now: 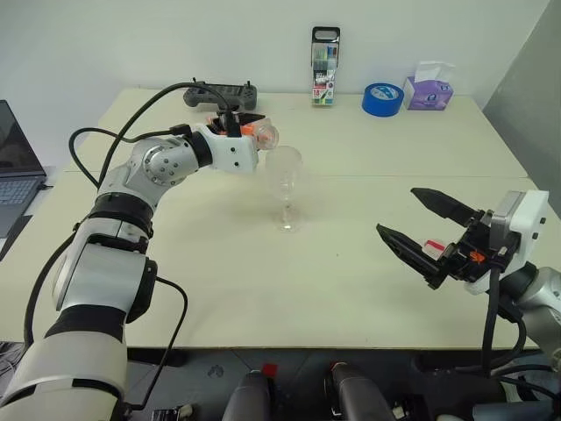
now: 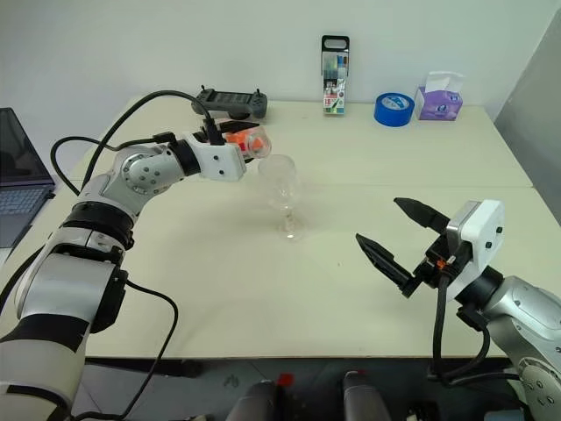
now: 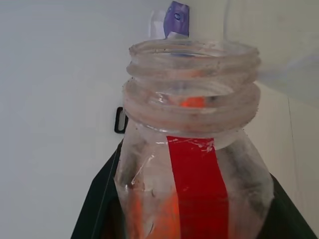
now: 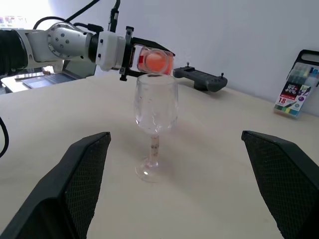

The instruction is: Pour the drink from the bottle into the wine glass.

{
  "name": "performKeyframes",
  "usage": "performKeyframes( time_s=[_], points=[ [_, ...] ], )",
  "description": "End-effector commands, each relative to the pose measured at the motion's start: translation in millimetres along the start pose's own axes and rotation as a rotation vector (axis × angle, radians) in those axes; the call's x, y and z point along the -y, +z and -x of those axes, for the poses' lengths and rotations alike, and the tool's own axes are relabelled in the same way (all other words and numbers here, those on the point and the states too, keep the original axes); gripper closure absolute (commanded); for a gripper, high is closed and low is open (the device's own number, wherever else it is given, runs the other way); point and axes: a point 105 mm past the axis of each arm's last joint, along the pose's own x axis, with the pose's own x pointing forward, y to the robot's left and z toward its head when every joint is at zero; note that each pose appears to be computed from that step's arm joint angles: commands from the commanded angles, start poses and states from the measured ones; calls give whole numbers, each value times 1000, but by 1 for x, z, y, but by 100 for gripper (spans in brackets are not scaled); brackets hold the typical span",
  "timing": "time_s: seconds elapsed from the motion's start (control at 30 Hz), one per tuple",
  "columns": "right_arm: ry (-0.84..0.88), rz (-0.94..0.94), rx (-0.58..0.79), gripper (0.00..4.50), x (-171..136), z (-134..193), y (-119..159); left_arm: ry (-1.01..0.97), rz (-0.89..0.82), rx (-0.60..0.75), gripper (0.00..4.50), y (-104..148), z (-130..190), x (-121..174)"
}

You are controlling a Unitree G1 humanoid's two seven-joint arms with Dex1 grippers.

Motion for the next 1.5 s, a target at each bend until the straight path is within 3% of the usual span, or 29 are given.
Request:
performKeyframes(
  time_s=[0.03,0.67,1.5],
  points=[
    [-1,37,31,0,0,-1,8,104,-90,23,281,7,1,-33],
    [12,30,38,0,0,-5,6,168,-318,31,281,12,0,-47],
    [25,30,34,0,-2,-10,5,188,-340,27,281,10,0,-47]
  ],
)
